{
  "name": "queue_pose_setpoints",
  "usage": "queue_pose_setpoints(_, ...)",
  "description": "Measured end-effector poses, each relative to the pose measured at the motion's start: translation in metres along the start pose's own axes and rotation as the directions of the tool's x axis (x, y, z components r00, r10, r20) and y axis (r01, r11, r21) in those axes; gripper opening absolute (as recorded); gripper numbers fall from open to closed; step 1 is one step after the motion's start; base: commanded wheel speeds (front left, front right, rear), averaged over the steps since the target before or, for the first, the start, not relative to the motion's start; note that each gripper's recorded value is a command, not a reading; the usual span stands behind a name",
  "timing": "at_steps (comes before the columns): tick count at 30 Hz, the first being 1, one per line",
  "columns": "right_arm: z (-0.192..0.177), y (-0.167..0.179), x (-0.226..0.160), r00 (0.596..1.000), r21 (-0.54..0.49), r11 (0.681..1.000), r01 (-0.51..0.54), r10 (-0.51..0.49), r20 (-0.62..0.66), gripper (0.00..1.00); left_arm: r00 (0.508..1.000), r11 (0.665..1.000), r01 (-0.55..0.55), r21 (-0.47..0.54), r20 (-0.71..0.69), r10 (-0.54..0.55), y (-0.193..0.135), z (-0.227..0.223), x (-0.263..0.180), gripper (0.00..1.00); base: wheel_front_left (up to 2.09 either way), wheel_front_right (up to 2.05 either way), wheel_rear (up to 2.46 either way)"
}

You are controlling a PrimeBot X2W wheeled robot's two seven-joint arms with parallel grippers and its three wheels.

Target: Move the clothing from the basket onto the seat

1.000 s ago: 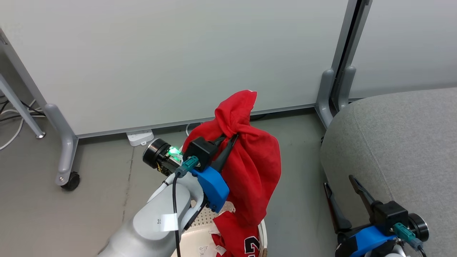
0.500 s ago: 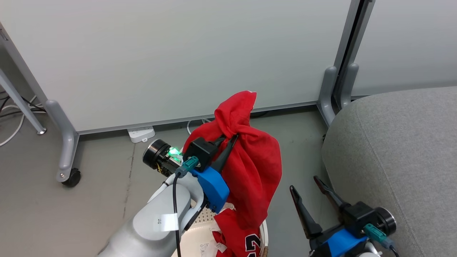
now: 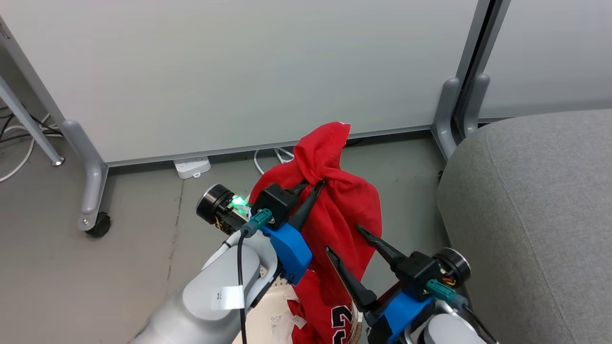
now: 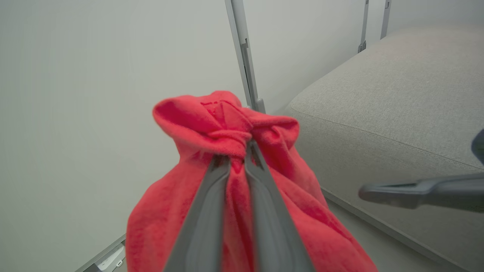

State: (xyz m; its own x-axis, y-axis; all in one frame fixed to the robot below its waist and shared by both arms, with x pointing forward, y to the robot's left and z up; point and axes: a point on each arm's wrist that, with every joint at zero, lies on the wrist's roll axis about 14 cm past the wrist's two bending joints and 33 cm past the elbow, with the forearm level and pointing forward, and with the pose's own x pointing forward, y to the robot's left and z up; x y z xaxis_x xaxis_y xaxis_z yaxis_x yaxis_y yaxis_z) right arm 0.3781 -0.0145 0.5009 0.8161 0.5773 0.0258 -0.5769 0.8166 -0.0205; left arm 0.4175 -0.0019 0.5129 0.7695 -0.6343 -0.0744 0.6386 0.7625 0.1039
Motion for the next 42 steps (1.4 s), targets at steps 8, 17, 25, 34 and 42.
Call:
queue_pose_setpoints(8,-0.011,0.008,0.033,0.994,-0.043,0.995,-0.089,0.086,-0.062,1.0,1.0,1.0,0.01,-0.002,-0.002,-0.01,0.002,-0.002,0.009,0.0,0.0,0.0,0.0)
queue_pose_setpoints(17,-0.03,-0.003,0.055,0.984,-0.077,0.991,-0.113,0.101,-0.146,1.0,1.0,1.0,0.019,-0.007,-0.013,-0.019,0.004,-0.007,0.014,0.0,0.0,0.0,0.0)
queue_pose_setpoints(25,-0.036,-0.006,0.061,0.98,-0.077,0.991,-0.111,0.096,-0.174,0.0,1.0,1.0,0.024,-0.007,-0.009,-0.024,0.004,-0.005,0.018,0.0,0.0,0.0,0.0)
queue_pose_setpoints(34,-0.036,-0.005,0.062,0.981,-0.066,0.992,-0.109,0.096,-0.171,0.0,1.0,1.0,0.018,-0.005,-0.008,-0.018,0.005,-0.004,0.017,0.0,0.0,0.0,0.0)
queue_pose_setpoints(42,-0.032,-0.006,0.06,0.983,-0.071,0.992,-0.104,0.091,-0.162,0.0,1.0,1.0,0.01,-0.006,-0.001,-0.01,0.005,-0.001,0.018,1.0,0.0,0.0,0.0)
